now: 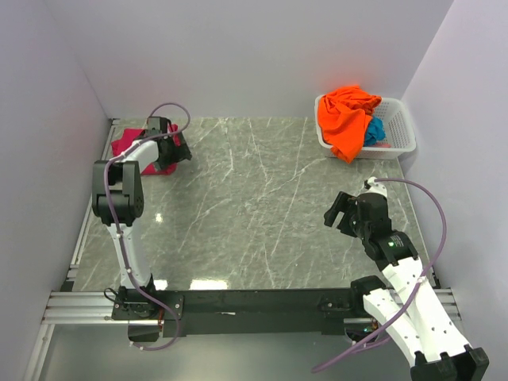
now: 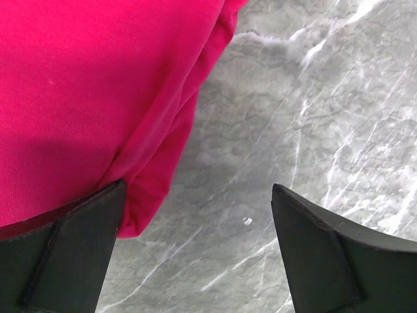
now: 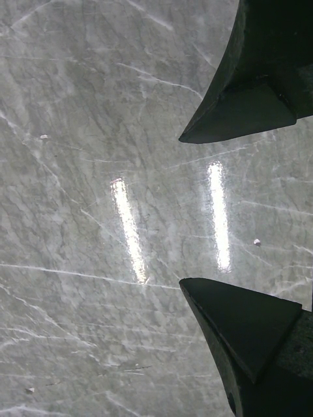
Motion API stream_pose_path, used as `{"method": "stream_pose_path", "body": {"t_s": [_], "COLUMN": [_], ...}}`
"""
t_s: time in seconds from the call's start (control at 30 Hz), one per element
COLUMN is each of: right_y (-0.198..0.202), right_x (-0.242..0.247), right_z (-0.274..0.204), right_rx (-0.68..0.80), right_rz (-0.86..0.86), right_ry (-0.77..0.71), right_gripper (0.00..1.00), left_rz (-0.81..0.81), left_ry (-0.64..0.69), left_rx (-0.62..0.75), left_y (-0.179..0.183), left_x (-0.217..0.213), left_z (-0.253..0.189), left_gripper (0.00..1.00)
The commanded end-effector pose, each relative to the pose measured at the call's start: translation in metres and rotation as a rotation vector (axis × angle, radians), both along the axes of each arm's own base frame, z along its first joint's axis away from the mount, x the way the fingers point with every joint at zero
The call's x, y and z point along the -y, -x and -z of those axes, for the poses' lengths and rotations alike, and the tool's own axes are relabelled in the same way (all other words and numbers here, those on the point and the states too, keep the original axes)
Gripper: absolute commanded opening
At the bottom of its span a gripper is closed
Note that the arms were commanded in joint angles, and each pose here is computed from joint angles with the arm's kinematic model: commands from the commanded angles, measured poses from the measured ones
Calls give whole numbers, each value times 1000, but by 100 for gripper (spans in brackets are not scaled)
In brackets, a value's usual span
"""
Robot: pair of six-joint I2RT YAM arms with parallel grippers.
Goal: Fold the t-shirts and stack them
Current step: Neatly place the folded tshirt to the corner, then reset both grippers
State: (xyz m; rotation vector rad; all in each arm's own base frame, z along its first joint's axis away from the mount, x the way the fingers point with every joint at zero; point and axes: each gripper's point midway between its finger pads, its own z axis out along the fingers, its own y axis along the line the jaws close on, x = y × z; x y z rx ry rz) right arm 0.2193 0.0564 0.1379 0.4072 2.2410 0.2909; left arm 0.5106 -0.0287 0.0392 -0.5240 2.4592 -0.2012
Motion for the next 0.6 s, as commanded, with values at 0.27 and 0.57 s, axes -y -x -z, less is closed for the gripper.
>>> {"method": "stream_pose_path", "body": {"t_s": [0.27,0.57], "right_y": [-8,-24], "right_x": [7,10], "right_z": [-25,-59], "right_rx": [80,172], "right_rz": [40,91], "right_ry": [8,-7], "right_gripper": [90,91], "left_rz": [-30,-105], "left_ry": [23,99], "left_rx": [168,398], "left_y": [26,112], "left_x": [1,65], "left_z": [-98,-195], "left_gripper": [99,99]}}
